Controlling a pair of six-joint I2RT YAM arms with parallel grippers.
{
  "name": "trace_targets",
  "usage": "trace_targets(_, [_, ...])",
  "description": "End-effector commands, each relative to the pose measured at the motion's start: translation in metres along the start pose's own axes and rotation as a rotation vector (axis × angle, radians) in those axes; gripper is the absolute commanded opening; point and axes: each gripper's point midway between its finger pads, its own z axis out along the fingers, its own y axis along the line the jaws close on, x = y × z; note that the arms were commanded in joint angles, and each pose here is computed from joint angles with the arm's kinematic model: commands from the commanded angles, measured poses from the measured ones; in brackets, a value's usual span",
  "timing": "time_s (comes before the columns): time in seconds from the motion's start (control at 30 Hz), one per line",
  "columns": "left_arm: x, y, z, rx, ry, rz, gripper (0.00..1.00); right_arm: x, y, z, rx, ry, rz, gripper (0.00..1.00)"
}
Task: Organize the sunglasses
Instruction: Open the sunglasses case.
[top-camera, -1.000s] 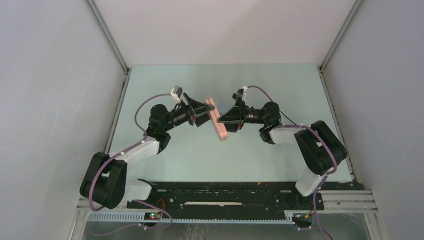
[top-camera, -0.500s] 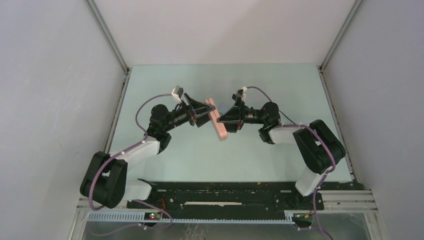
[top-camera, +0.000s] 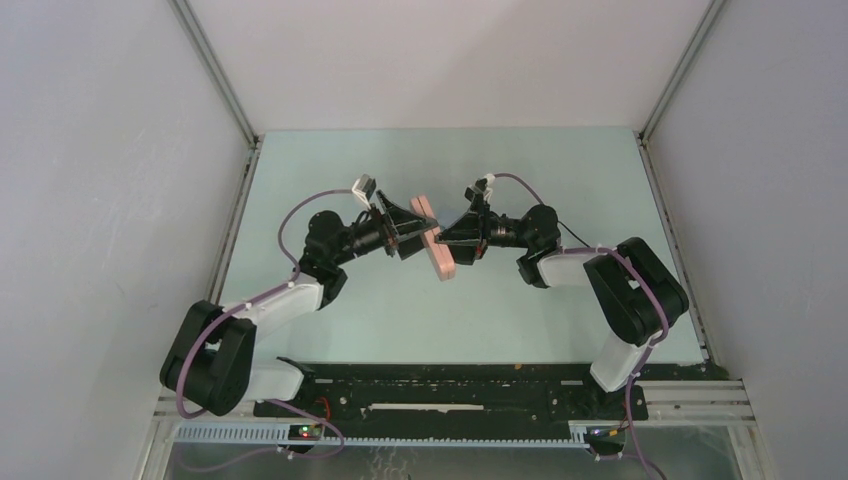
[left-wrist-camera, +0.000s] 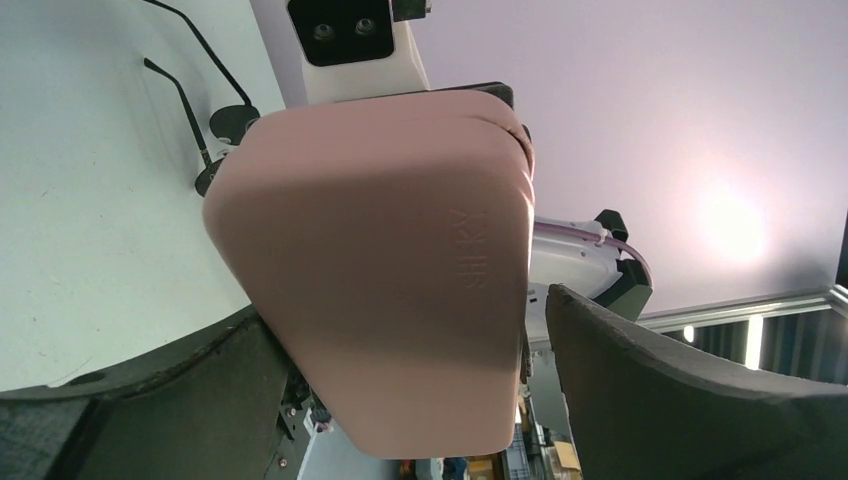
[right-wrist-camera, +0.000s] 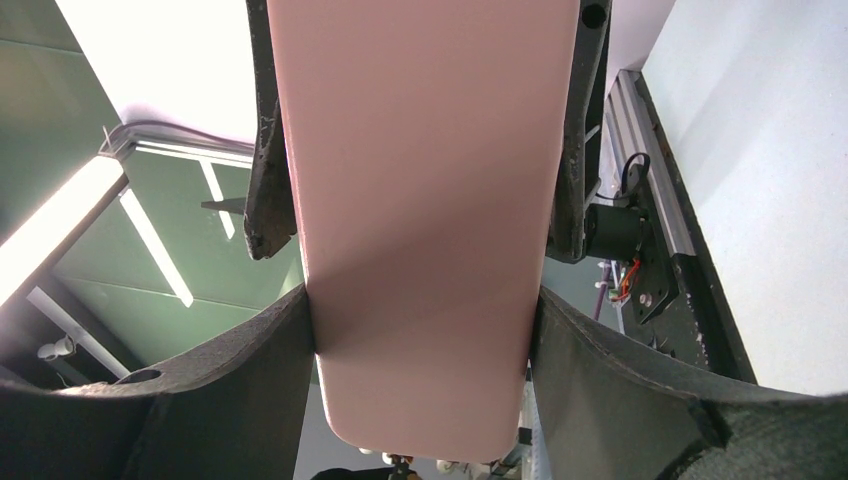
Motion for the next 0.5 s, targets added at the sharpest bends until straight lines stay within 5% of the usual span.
trace_targets(0.0, [0.0025, -0.0124, 0.0017, 0.05, 0.015, 0.041, 0.96, -0.0032, 0.0108, -0.001, -0.038, -0.015, -0.053, 0.2])
trace_targets(0.47, [0.0026, -0.0113, -0.0014, 0.047, -0.003, 0.039, 0.96, -0.007, 0.0062, -0.0077, -0.026, -0.036, -0.041, 0.18])
